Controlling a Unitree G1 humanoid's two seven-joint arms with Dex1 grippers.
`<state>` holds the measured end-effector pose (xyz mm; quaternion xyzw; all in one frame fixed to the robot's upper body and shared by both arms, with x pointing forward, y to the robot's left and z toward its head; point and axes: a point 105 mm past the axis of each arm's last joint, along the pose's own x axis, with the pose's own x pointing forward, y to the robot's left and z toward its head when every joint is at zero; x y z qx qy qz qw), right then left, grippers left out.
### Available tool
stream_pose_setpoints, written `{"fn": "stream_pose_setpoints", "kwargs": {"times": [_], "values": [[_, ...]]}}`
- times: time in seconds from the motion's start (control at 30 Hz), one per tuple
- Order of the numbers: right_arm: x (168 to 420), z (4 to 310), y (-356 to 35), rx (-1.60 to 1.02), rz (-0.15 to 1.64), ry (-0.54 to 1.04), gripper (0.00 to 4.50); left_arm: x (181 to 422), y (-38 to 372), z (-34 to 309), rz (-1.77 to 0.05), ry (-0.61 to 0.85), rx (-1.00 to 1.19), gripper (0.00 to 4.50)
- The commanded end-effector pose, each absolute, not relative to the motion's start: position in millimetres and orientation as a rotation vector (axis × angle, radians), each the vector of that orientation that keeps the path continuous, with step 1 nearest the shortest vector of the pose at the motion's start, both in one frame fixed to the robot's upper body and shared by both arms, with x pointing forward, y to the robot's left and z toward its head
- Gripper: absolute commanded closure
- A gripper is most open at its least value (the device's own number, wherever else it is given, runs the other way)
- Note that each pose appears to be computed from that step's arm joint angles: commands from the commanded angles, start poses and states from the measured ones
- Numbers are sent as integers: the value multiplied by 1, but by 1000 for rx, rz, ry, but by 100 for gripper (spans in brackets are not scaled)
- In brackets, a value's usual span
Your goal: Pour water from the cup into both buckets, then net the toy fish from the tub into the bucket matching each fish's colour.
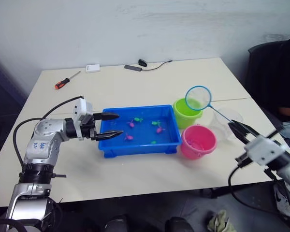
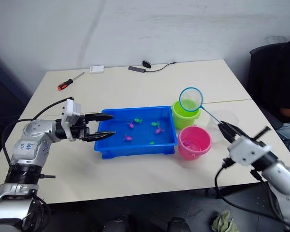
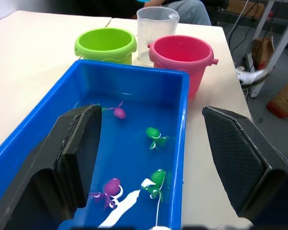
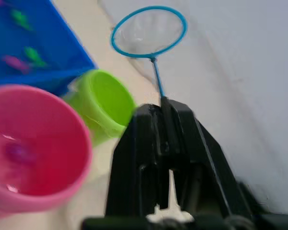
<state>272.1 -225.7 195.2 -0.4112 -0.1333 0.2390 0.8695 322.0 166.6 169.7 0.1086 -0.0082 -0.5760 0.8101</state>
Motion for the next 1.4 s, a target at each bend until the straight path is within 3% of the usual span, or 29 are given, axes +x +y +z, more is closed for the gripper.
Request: {"fn": "stream_pose_setpoints", "kwargs": {"times": [0.03,0.13,0.4,0.6,0.83,1.4], "values": [[277,206,-208,-723,618,-186,450,317,171,183,-1202,-65,257,83],[283,210,-202,-632,664,-80,450,315,172,183,-1190,-65,253,83],[280,193,-180,-296,839,389,450,312,171,181,-1175,-65,245,83],[288,182,-166,-195,802,561,450,311,169,180,-1172,-68,240,83],[296,178,-149,-110,783,667,450,309,168,179,-1165,-72,234,83],[311,163,-154,-71,690,794,450,303,168,177,-1146,-72,227,83]]}}
